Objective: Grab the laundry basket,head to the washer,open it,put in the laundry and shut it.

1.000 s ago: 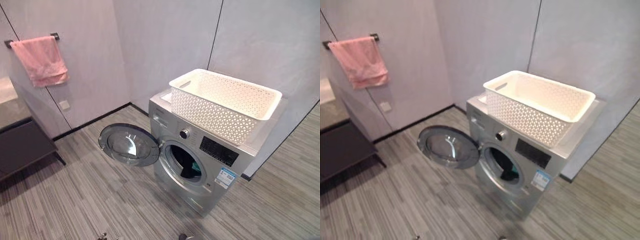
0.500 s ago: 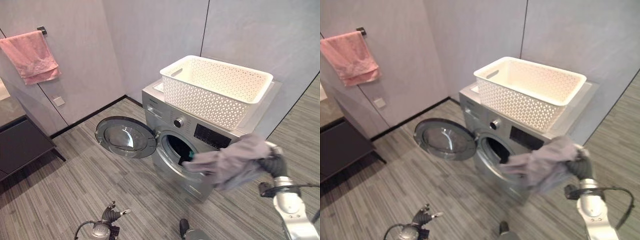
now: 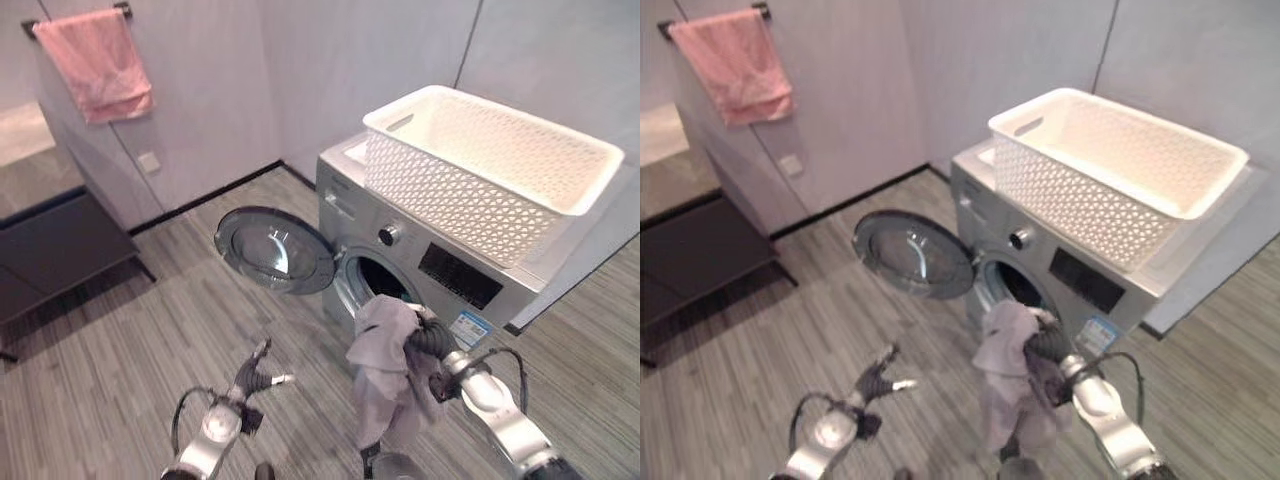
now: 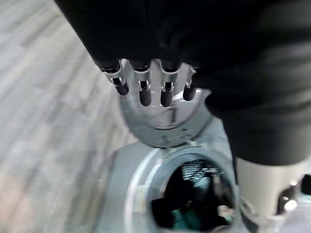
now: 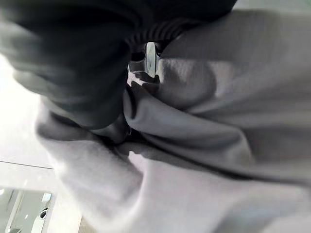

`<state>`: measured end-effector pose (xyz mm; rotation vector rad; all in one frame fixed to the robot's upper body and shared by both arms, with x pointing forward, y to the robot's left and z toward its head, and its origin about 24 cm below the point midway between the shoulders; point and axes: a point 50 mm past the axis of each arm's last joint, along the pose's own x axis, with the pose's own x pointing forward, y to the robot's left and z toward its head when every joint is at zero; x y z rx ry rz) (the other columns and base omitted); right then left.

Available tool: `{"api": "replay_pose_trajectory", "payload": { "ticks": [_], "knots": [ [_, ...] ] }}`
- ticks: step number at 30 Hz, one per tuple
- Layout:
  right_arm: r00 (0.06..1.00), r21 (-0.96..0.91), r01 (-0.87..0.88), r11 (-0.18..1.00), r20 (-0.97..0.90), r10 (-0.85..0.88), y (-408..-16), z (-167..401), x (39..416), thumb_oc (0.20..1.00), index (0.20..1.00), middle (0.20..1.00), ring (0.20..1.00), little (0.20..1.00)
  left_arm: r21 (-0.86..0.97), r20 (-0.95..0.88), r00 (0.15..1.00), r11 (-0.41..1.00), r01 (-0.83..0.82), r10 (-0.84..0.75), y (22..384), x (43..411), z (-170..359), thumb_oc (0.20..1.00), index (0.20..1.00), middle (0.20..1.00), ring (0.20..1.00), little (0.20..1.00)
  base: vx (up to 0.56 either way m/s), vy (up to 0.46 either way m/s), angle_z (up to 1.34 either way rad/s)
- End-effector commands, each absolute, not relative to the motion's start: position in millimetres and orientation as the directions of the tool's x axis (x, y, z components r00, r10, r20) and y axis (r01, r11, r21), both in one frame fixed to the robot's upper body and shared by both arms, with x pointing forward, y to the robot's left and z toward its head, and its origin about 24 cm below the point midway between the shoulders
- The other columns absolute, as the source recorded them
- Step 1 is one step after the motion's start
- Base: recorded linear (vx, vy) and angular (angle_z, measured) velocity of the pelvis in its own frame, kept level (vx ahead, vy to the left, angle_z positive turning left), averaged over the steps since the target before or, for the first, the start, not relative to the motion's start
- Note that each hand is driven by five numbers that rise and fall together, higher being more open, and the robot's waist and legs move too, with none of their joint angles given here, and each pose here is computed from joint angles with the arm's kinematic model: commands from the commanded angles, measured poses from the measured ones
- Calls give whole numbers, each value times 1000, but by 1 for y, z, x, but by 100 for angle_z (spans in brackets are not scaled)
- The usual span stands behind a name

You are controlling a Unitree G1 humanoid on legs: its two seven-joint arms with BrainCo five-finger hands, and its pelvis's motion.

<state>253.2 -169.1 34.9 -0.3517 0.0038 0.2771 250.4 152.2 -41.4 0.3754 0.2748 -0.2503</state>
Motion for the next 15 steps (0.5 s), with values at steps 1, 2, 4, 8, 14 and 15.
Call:
{"api": "replay_pose_trajectory", "payload": {
  "ticks": [1, 2, 4, 8, 14, 15],
  "knots": [
    [940, -261, -224, 939, 196, 279, -148, 81, 274, 200, 200, 200, 200, 200, 297, -127, 974, 930, 217, -187, 156, 286, 1, 1000, 1000, 1000, 1000, 1000, -114, 21, 10],
    [924, -256, -232, 939, 243, 294, -135, 94, 285, 200, 200, 200, 200, 200, 144, -115, 970, 962, 231, -215, 142, 300, 11, 1000, 1000, 1000, 1000, 1000, -108, 25, -1],
    [908, -234, -240, 942, 290, 303, -122, 107, 292, 200, 200, 200, 200, 200, 114, -79, 966, 961, 253, -245, 124, 316, 25, 1000, 1000, 1000, 1000, 1000, -153, 30, -8],
    [871, -201, -251, 947, 380, 311, -98, 131, 303, 200, 200, 200, 200, 200, 193, -29, 965, 945, 263, -262, 100, 341, 49, 1000, 1000, 1000, 1000, 1000, -82, 7, 5],
    [826, -176, -255, 951, 471, 309, -80, 160, 312, 200, 200, 200, 200, 200, 272, 23, 960, 926, 262, -278, 85, 364, 79, 1000, 1000, 1000, 1000, 1000, -54, -4, 3],
    [821, -173, -253, 952, 481, 306, -80, 162, 313, 200, 200, 200, 200, 200, 280, 37, 957, 923, 266, -287, 83, 366, 84, 1000, 1000, 1000, 1000, 1000, -38, -1, 3]
  ]
}}
